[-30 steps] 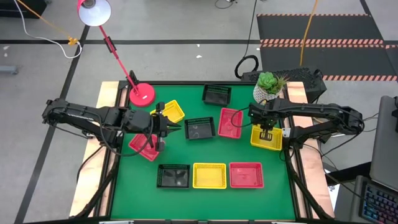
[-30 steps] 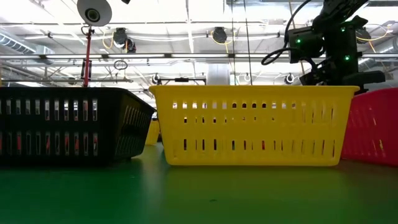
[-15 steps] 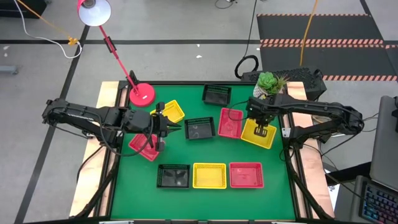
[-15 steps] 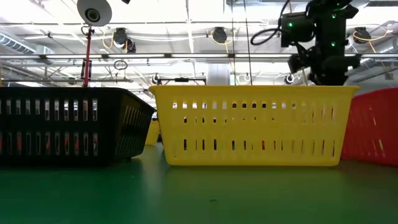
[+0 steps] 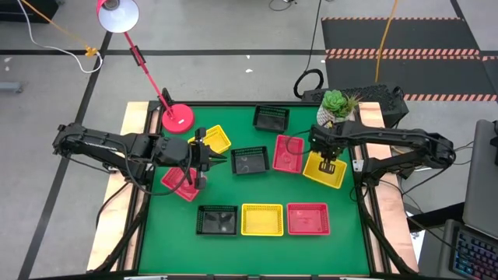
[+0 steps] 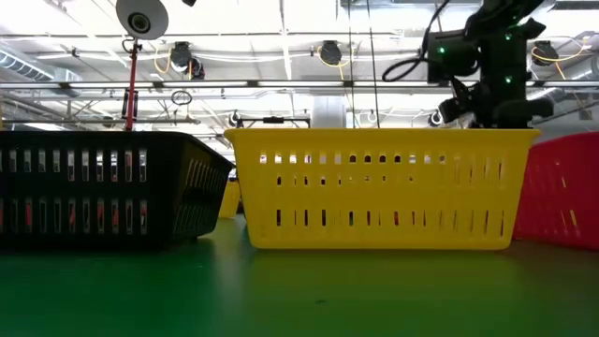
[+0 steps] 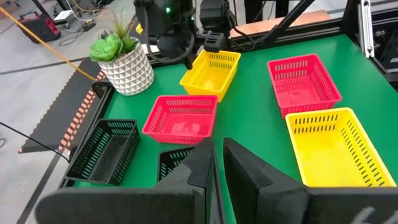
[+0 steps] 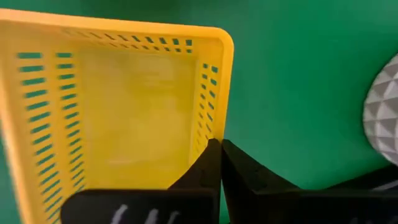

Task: Stack baskets by color
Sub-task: Stack the right yellow bin on top of the bottom yellow bin

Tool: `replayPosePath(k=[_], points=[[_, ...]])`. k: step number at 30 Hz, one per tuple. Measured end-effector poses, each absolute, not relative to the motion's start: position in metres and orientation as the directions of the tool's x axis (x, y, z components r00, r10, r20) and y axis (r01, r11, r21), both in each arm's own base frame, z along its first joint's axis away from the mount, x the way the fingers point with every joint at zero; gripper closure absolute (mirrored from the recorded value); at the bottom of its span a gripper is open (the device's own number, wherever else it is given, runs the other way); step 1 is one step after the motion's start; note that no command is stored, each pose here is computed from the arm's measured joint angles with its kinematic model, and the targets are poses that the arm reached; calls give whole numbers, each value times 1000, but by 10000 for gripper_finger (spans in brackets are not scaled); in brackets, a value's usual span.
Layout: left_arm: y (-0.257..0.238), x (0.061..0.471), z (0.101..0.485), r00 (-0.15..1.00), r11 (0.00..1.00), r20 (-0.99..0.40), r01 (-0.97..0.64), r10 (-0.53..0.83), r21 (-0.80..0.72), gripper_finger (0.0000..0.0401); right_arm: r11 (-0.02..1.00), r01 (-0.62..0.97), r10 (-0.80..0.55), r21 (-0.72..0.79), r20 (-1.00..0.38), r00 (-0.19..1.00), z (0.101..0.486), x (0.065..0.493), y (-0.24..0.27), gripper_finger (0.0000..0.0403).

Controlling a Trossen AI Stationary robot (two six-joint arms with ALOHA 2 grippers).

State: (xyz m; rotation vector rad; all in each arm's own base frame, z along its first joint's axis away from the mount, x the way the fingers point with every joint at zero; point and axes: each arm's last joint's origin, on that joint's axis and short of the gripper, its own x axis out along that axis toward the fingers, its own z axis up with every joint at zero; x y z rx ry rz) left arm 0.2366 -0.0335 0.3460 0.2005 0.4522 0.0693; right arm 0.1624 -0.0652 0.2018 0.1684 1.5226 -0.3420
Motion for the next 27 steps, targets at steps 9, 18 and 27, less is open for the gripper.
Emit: replayPosePath(k=[9, 18, 27], points=[[-33, 237, 346, 897, 978, -427, -24, 111, 205, 359, 947, 302, -124, -110, -992, 29, 198, 163, -66, 352], [-34, 237, 346, 897, 979, -427, -25, 111, 202, 359, 953, 282, -131, -115, -990, 41, 192, 163, -66, 267], [-34, 237, 346, 897, 980, -427, -27, 111, 197, 359, 946, 295, -147, -135, -989, 21, 185, 161, -68, 325]])
